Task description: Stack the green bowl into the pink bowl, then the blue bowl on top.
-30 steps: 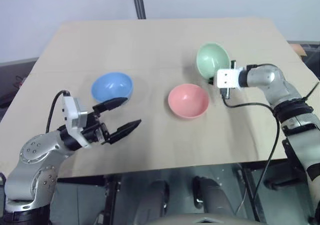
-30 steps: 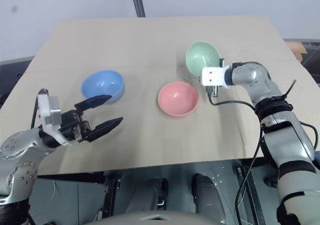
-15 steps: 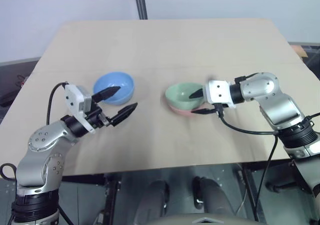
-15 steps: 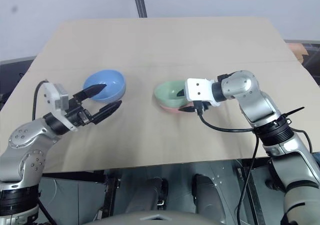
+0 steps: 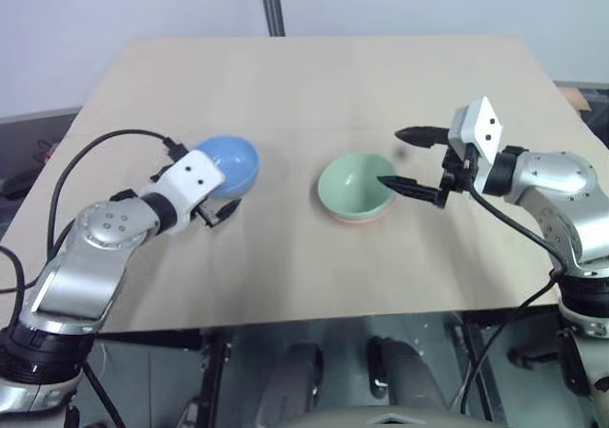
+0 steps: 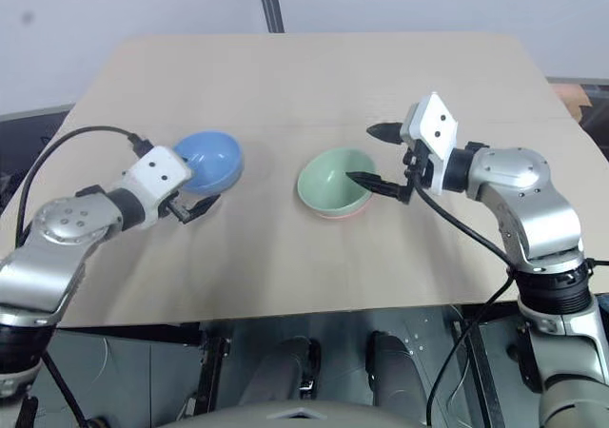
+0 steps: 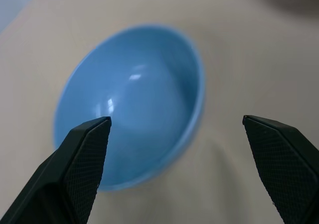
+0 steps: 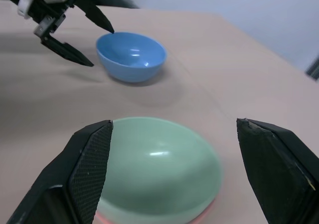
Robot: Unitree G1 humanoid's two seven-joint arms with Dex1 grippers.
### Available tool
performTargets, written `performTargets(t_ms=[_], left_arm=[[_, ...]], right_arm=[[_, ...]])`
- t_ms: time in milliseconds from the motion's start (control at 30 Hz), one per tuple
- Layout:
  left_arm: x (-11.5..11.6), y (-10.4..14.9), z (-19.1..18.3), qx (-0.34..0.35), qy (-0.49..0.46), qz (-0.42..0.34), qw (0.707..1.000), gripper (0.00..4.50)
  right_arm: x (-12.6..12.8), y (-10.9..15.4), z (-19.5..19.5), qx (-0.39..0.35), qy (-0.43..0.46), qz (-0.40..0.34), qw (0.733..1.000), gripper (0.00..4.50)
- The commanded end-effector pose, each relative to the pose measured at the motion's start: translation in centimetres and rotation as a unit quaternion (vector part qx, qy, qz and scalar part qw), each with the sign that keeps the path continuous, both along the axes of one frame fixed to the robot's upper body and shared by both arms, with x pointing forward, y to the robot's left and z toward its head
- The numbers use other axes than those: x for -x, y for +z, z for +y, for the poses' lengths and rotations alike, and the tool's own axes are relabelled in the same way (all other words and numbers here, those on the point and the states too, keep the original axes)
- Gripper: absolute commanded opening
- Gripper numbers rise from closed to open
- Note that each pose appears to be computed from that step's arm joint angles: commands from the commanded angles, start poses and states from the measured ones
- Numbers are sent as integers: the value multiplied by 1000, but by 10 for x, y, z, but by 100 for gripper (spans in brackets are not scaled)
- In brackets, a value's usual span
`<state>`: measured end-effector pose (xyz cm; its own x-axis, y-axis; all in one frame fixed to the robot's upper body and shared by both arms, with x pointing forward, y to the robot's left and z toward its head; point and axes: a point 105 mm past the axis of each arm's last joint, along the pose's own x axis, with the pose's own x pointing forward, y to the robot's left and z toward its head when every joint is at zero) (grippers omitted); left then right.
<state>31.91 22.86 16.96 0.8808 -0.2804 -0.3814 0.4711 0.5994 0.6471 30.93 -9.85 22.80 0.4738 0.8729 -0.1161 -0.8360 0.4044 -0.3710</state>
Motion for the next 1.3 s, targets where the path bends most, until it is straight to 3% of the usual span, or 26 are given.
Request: performTargets(t_ms=[33,67,167,267,333,533,700,833,967,1067,1167,1300], left_arm=[[-9,-2,1,-46,1,14,999,395],[-11,-4,1,-51,-2,17,999,365],[-16,-8,0,-63,-14,29,997,211],[-21,-5,-2,-59,-19,30,998,116],[-23,0,-8,-44,-28,26,998,11],[-17,38,-53,26,-135,-11,991,11],[-2,73,-107,28,-289,-48,956,11],[8,76,-137,52,-388,-40,919,11],[18,63,-155,50,-468,2,883,11],[22,61,-165,66,-506,12,860,94],[18,62,-168,77,-505,2,860,191],[10,73,-155,119,-456,-8,882,384]], right_arm=[[8,14,2,-23,-14,-28,999,418],[9,13,2,-24,-16,-27,999,418],[11,10,1,-26,-27,-27,999,418],[11,8,-3,-28,-39,-27,999,418],[11,8,-6,-31,-46,-27,998,418],[8,5,-18,-31,-82,-30,996,418],[6,5,-32,-35,-121,-35,991,418],[5,3,-45,-38,-164,-38,985,418],[5,-1,-58,-36,-210,-42,976,418],[5,-6,-65,-33,-234,-38,971,418],[6,-12,-68,-29,-242,-33,969,418],[13,-21,-66,-21,-231,-23,973,418]])
